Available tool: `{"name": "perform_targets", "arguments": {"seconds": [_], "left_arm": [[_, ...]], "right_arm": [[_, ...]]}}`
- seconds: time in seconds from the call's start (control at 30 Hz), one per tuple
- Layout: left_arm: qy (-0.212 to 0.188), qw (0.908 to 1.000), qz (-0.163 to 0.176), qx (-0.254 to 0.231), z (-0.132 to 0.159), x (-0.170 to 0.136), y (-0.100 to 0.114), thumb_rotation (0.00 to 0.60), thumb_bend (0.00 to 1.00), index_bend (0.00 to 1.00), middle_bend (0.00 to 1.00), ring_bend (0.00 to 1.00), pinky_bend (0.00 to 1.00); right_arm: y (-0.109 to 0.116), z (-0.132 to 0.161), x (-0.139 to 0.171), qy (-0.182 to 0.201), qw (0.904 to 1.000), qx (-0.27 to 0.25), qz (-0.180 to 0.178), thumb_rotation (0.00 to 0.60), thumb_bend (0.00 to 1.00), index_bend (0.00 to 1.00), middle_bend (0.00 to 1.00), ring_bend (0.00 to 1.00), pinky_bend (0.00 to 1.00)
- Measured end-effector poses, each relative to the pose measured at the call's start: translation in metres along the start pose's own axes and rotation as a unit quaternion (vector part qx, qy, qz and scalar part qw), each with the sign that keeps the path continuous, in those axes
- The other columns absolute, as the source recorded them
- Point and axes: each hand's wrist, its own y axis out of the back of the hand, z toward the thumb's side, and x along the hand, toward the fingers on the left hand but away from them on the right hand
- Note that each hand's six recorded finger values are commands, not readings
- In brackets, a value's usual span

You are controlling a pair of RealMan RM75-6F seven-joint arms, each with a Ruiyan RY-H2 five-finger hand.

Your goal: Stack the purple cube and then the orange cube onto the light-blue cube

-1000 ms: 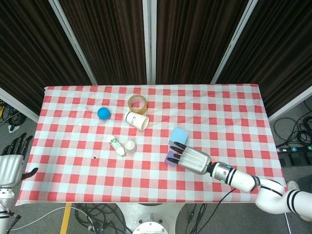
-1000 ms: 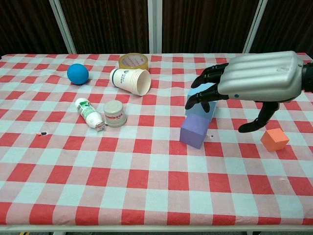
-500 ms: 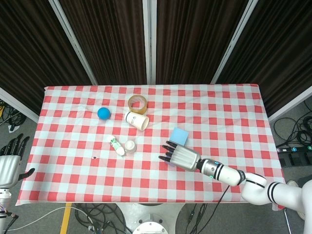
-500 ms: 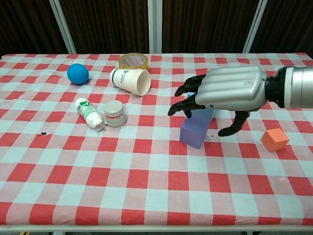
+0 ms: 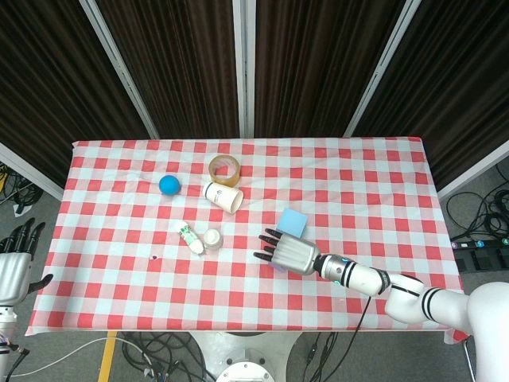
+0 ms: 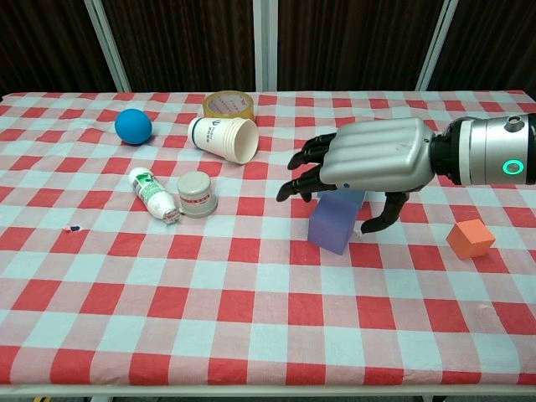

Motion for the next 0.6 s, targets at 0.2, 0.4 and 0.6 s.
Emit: {"name": "perform_targets", "arguments": {"seconds": [0.2,0.4,0.6], "left_arm": [[0.004,1.0000,-0.005,0.000,-0.003,0.001,-0.003,0.600,0.11,0.13,0.14,0.13,0.25],[0.011,0.9998,-0.013,0.005,-0.009,0.001,-0.010,0.600,0.11,0.13,0.14,0.13,0.25],[0.015,0.9998,-0.016,0.004,-0.012,0.000,-0.012,0.600,0.11,0.13,0.14,0.13,0.25]], "right_arm": [[-0.007,0.001,-0.005,0.001,1.0000,0.001,0.005,0.600,0.14,0.09,0.28,0.06,0.10],[-0.011,-0.003,-0.015,-0.005,0.9999,-0.003,0.011,0.600,0.15,0.09,0.31,0.06,0.10],[-0.012,-0.002,-0.021,-0.005,0.9999,-0.007,0.008,0.600,0.18,0.09,0.39,0.06,0.11]]}}
